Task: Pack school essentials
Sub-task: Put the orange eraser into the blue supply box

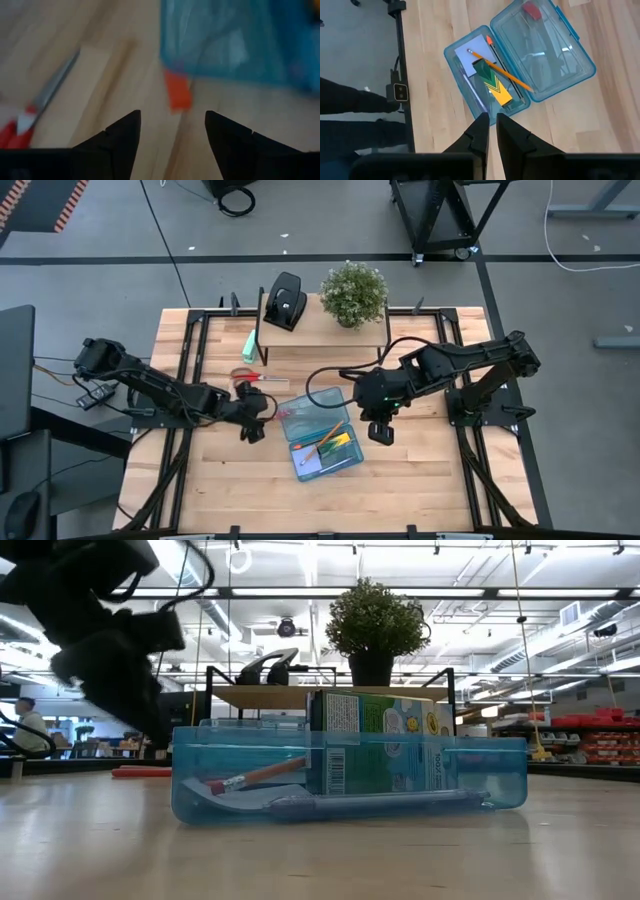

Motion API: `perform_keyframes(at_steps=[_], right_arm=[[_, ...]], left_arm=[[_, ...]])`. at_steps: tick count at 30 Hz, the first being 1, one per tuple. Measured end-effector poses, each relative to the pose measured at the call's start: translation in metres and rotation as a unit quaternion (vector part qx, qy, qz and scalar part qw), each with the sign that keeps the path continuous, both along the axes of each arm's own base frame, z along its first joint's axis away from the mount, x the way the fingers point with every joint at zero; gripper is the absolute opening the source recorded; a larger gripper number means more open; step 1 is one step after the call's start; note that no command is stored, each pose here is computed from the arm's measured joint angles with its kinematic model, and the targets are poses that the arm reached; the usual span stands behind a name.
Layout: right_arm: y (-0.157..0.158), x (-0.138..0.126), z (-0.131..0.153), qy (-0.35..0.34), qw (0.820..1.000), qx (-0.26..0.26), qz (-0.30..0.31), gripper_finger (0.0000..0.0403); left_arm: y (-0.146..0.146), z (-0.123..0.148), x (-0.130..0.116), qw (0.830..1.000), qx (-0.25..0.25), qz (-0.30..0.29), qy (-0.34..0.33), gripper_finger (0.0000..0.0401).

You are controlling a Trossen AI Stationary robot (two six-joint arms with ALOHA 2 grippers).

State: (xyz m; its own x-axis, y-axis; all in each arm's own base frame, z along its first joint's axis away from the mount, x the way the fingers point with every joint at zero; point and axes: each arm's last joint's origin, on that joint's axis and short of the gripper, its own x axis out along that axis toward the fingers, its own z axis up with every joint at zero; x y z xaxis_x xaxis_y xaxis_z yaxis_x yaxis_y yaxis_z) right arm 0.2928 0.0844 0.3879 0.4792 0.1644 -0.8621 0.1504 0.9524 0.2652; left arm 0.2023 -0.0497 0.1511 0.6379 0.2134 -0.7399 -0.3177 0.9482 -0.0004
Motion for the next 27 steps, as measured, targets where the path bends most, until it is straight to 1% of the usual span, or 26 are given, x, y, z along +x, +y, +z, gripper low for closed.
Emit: perform_keyframes(at_steps=[4, 7, 10, 14, 22, 27], right_arm=[[-0.001, 0.0, 0.0, -0.001, 1.0, -0.004, 0.003, 0.0041], [-0.002, 0.001, 0.0, -0.002, 1.0, -0.005, 0.002, 0.0041], [-0.002, 0.001, 0.0, -0.002, 1.0, -0.006, 0.003, 0.0041], [-0.002, 0.001, 0.0, -0.002, 1.0, -0.006, 0.002, 0.0041], [-0.002, 0.001, 0.0, -0.001, 1.0, -0.003, -0.002, 0.0041], [-0.002, 0.001, 0.0, 0.0, 1.0, -0.001, -0.004, 0.0041]], left_arm=[[-0.001, 0.001, 0.006, 0.999, 0.021, -0.03, -0.029, 0.0243], [-0.001, -0.004, 0.008, 0.998, 0.041, -0.05, -0.013, 0.0251], [-0.001, -0.011, 0.009, 0.997, 0.048, -0.056, 0.006, 0.0258], [-0.002, -0.019, 0.014, 0.997, 0.034, -0.062, 0.016, 0.026], [0.003, -0.029, 0.026, 0.999, 0.023, -0.049, -0.003, 0.0247], [0.007, -0.037, 0.028, 0.999, 0.016, -0.046, 0.015, 0.0241]])
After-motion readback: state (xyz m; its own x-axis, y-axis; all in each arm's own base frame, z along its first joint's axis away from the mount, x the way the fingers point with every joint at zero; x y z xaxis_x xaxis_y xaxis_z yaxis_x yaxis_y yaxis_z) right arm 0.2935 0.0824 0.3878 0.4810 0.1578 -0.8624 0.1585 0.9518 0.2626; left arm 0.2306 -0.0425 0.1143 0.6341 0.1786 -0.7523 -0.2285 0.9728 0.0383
